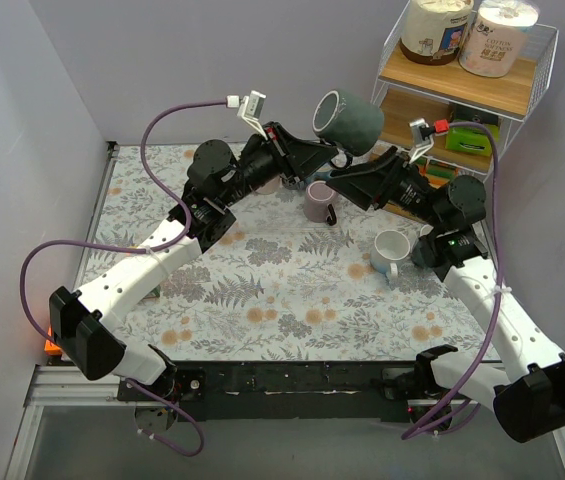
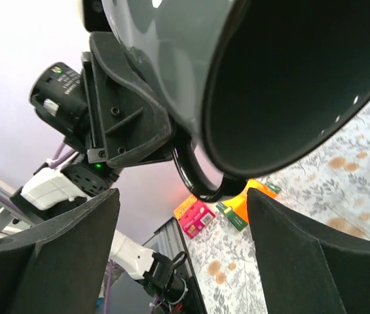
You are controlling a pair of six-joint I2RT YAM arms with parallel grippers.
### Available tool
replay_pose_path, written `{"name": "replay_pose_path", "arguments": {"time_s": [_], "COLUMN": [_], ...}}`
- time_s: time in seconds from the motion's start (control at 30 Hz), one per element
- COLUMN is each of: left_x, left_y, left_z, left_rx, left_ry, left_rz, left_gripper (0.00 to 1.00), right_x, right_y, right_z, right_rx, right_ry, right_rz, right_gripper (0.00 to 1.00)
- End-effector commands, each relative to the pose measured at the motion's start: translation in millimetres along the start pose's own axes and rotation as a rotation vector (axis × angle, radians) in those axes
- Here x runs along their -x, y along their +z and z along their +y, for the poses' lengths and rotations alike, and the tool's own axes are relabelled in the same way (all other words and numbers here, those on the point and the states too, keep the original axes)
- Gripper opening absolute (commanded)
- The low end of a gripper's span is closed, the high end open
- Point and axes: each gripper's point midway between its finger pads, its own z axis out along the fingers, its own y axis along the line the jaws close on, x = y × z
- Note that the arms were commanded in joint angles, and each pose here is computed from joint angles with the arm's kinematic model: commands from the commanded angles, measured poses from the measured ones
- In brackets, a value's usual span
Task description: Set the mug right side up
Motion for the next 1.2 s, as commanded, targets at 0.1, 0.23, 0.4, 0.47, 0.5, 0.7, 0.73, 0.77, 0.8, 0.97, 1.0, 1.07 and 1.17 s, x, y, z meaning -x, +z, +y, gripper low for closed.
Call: {"name": "replay_pose_path", "arguments": {"time_s": [0.1,0.23,0.4,0.47,0.5,0.7,0.73,0.77,0.8,0.97,1.0,1.07,1.17], "left_x": [39,34,28,25,25,10,12,7,7,1,1,0,0], "left_y": [-24,-28,-32,-32,-34,-40,-41,-41,-41,-40,-39,-38,-35], "left_z": [-98,-97,-93,-91,-91,-85,-86,-81,-81,-75,-74,-71,-63], "left_rx": [-0.337,-0.353,-0.359,-0.363,-0.369,-0.408,-0.419,-0.411,-0.413,-0.406,-0.401,-0.384,-0.345], "left_ry": [-0.016,-0.039,-0.054,-0.058,-0.056,-0.063,-0.059,-0.067,-0.068,-0.067,-0.069,-0.074,-0.075], "left_rz": [-0.046,-0.041,-0.047,-0.049,-0.052,-0.049,-0.062,-0.056,-0.059,-0.047,-0.047,-0.044,-0.05], "left_gripper": [0.0,0.0,0.0,0.0,0.0,0.0,0.0,0.0,0.0,0.0,0.0,0.0,0.0], "right_x": [32,38,39,42,42,48,48,50,50,48,46,46,48], "right_y": [-9,-9,-12,-14,-16,-16,-15,-14,-13,-10,-10,-9,-9], "right_z": [56,58,58,59,55,60,59,63,63,60,56,54,54], "right_rx": [0.166,0.164,0.162,0.158,0.147,0.184,0.19,0.205,0.206,0.194,0.176,0.16,0.152], "right_ry": [-0.146,-0.151,-0.124,-0.101,-0.084,-0.031,-0.023,-0.021,-0.022,-0.014,-0.004,-0.008,-0.01], "right_rz": [-0.133,-0.164,-0.187,-0.216,-0.233,-0.264,-0.264,-0.263,-0.252,-0.231,-0.224,-0.227,-0.227], "right_gripper": [0.83,0.77,0.61,0.54,0.54,0.53,0.52,0.49,0.46,0.02,0.01,0.01,0.01]}}
